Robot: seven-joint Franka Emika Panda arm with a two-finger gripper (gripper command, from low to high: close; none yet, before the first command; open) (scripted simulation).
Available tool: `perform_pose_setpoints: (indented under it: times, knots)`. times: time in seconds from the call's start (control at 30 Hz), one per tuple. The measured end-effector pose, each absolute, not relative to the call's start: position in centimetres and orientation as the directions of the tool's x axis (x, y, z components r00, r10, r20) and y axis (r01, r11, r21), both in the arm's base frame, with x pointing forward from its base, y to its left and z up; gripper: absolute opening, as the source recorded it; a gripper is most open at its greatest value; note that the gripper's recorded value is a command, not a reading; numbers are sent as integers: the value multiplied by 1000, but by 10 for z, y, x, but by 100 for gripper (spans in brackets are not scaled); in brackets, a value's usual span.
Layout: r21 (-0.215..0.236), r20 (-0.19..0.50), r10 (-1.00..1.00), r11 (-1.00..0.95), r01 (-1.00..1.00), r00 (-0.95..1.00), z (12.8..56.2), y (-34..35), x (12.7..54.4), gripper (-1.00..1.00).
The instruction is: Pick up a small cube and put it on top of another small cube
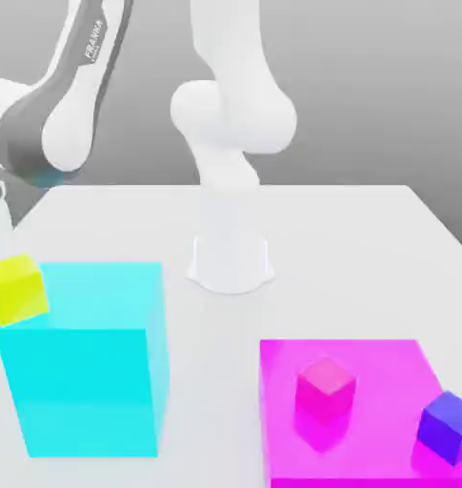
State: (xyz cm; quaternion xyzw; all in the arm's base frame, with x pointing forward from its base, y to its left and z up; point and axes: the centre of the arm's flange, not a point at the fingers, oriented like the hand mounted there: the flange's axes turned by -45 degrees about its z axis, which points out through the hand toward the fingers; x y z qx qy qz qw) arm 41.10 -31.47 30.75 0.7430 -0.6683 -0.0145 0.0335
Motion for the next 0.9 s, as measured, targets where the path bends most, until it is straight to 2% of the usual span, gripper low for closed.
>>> perform_pose_setpoints:
  times: [0.13, 0.23, 0.37, 0.5, 0.63, 0.8, 0.9]
  knots:
    - [91, 15, -941, -336, -938, 338, 334, -304, 442, -100]
    - [106, 5, -842, -535, -838, 539, 352, -271, 478, -100]
    - [92, -4, -683, -728, -680, 731, 352, -170, 529, -100]
    - [66, -9, -513, -857, -511, 858, 346, -58, 555, -100]
    - [35, -11, -341, -940, -341, 940, 342, 47, 558, -100]
    - [-8, -11, -115, -993, -115, 993, 341, 173, 533, -100]
    - [-3, -2, 4, -1000, 4, 1000, 313, 228, 511, -100]
